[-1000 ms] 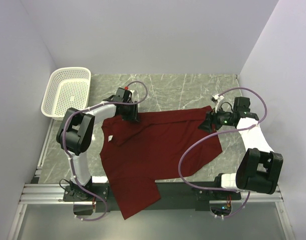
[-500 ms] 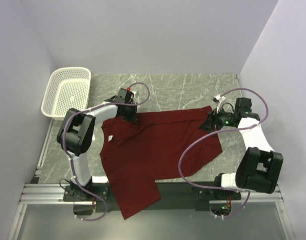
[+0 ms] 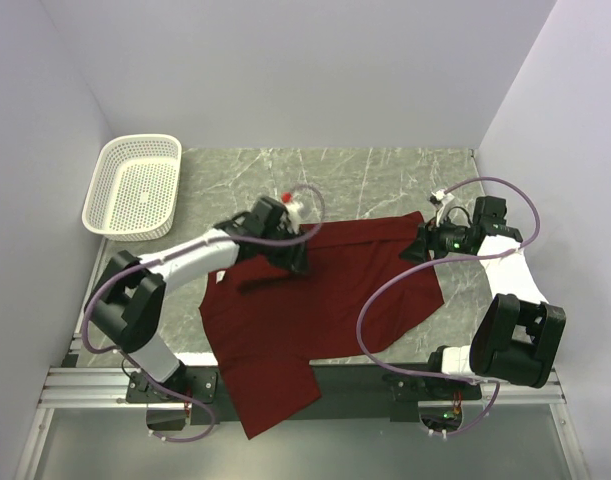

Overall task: Fold and stack the t-shirts
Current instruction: Fold the tshirt

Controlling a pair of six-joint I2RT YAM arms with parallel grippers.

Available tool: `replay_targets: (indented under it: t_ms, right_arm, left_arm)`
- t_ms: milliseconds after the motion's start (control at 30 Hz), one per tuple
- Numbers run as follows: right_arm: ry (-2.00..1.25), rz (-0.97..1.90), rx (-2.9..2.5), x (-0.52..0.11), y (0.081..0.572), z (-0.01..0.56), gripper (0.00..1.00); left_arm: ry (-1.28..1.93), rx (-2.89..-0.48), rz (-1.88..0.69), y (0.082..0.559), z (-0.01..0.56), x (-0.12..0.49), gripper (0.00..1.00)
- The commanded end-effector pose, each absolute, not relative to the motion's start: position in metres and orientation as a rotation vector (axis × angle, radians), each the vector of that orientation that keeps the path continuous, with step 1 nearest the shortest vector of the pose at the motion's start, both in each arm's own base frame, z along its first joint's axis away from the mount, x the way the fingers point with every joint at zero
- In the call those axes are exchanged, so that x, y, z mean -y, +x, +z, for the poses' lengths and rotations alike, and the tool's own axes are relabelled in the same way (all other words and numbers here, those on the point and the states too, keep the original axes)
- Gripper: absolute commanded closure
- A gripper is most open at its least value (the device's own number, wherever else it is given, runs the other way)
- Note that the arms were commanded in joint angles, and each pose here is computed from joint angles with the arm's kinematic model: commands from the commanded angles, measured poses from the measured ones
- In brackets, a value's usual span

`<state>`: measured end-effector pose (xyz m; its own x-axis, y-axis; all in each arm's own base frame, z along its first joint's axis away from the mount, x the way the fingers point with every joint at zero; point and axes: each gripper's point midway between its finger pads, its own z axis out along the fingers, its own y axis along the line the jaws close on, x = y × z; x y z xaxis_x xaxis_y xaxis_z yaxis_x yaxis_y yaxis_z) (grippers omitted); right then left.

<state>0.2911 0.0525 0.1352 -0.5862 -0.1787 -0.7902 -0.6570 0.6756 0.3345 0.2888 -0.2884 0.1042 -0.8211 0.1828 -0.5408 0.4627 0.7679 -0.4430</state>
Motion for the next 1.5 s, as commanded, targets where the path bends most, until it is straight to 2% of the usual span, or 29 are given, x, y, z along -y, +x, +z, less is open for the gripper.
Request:
replay_targets:
  t_ms: [0,67,200,300,533,600,700,800,833,933,1000,1067,1100,1233,1367,1467]
  right_arm:
    - [-0.652,0.804,-2.086,-0.051,0.294,0.146,0.27]
    - [-0.648,0.803,-2.086,-0.050,0.293,0.147,0.27]
    - [-0.646,0.804,-2.086,-0.050,0.294,0.147,0.27]
    - [-0.645,0.809,-2.088,-0.050,0.294,0.147,0.27]
    - [-0.779,0.746,-2.077,-0.047,0.281,0.149,0.27]
    - [-0.906,0.700,-2.069,-0.044,0.270,0.147,0.27]
    - [-1.022,0.523,-2.076,-0.026,0.273,0.147,0.27]
    - [-0.875,0.295,-2.159,0.008,0.305,0.148,0.27]
    - [-0.816,0.285,-2.178,0.012,0.314,0.153,0.27]
    - [-0.698,0.380,-2.233,0.010,0.330,0.151,0.28]
    - [-0.657,0.446,-2.234,0.003,0.339,0.151,0.28]
    - [-0.578,0.515,-2.258,-0.003,0.347,0.146,0.28]
    - [-0.570,0.527,-2.248,-0.006,0.351,0.147,0.28]
    - [-0.511,0.594,-2.269,-0.014,0.350,0.136,0.28]
    - [-0.500,0.606,-2.265,-0.016,0.348,0.126,0.28]
    - [-0.493,0.629,-2.275,-0.017,0.348,0.120,0.28]
  left_arm:
    - [0.574,-2.545,-0.883,0.242,0.093,0.309,0.45]
    - [0.562,-2.511,-0.805,0.241,0.100,0.310,0.41]
    - [0.426,-2.321,-0.675,0.260,0.159,0.289,0.31]
    - [0.364,-2.246,-0.600,0.269,0.182,0.271,0.25]
    - [0.140,-2.270,-0.509,0.270,0.166,0.231,0.23]
    - [0.075,-2.224,-0.521,0.264,0.176,0.218,0.22]
    - [-0.076,-2.129,-0.562,0.257,0.200,0.196,0.15]
    - [-0.211,-2.051,-0.592,0.251,0.216,0.173,0.02]
    - [-0.261,-2.038,-0.568,0.252,0.212,0.163,0.00]
    - [-0.366,-1.942,-0.549,0.265,0.218,0.140,0.00]
    - [-0.386,-1.970,-0.541,0.283,0.209,0.135,0.01]
    - [-0.414,-1.984,-0.617,0.310,0.211,0.129,0.07]
    - [-0.437,-2.047,-0.605,0.325,0.189,0.128,0.14]
    - [-0.532,-2.133,-0.580,0.367,0.156,0.113,0.25]
    - [-0.654,-2.190,-0.441,0.389,0.122,0.092,0.26]
    - [-0.692,-2.181,-0.375,0.406,0.119,0.083,0.28]
